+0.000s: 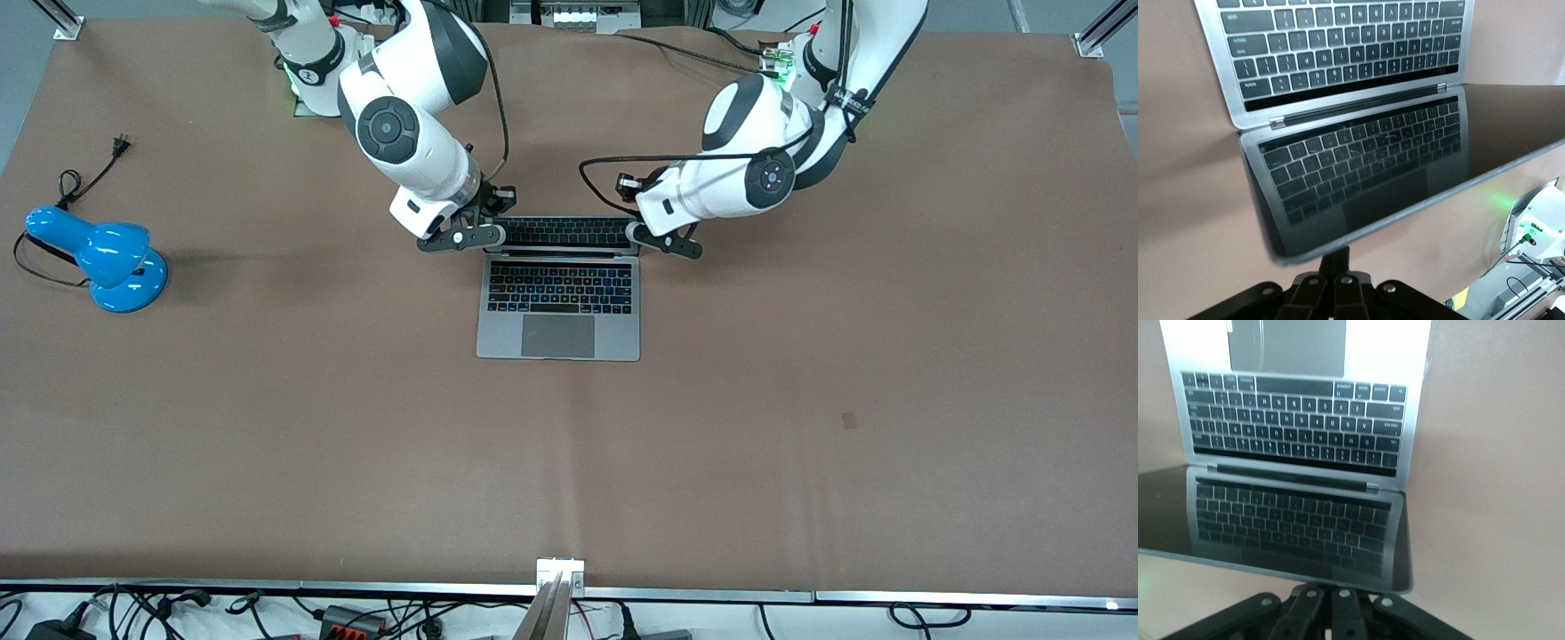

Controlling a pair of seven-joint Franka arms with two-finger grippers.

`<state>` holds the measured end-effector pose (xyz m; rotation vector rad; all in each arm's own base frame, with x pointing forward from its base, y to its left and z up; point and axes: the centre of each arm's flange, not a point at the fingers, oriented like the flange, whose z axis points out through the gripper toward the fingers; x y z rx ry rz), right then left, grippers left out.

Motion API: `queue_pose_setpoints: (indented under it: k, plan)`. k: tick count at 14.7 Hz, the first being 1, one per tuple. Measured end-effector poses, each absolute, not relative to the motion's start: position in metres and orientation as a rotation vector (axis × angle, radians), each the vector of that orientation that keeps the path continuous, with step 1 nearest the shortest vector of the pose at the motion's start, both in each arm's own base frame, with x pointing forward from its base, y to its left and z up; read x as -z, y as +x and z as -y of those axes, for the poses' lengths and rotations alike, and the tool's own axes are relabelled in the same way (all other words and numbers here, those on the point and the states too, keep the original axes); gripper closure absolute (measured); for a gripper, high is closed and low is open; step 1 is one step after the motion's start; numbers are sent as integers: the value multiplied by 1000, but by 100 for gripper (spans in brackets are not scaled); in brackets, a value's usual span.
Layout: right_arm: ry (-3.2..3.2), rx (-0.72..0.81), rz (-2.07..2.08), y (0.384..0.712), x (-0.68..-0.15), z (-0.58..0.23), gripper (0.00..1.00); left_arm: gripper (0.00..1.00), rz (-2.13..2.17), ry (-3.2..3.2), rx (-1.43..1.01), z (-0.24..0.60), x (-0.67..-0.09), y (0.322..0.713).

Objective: Close laptop with both arms from behind
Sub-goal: 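Lower both grippers behind the laptop screen's top edge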

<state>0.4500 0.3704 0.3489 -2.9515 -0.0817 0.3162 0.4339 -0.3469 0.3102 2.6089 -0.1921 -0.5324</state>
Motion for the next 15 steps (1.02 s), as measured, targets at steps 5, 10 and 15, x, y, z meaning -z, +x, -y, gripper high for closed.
queue_pose_setpoints:
  k: [5,10,15]
  plan:
    - [-2948,-290,51,465,-343,-373,99,99,161,2606,511,337,-313,447]
    - [-2947,-252,8,487,-337,-370,99,99,72,2591,514,321,-285,469]
    - [-2970,-200,-8,512,-329,-365,99,99,33,2555,501,331,-258,488]
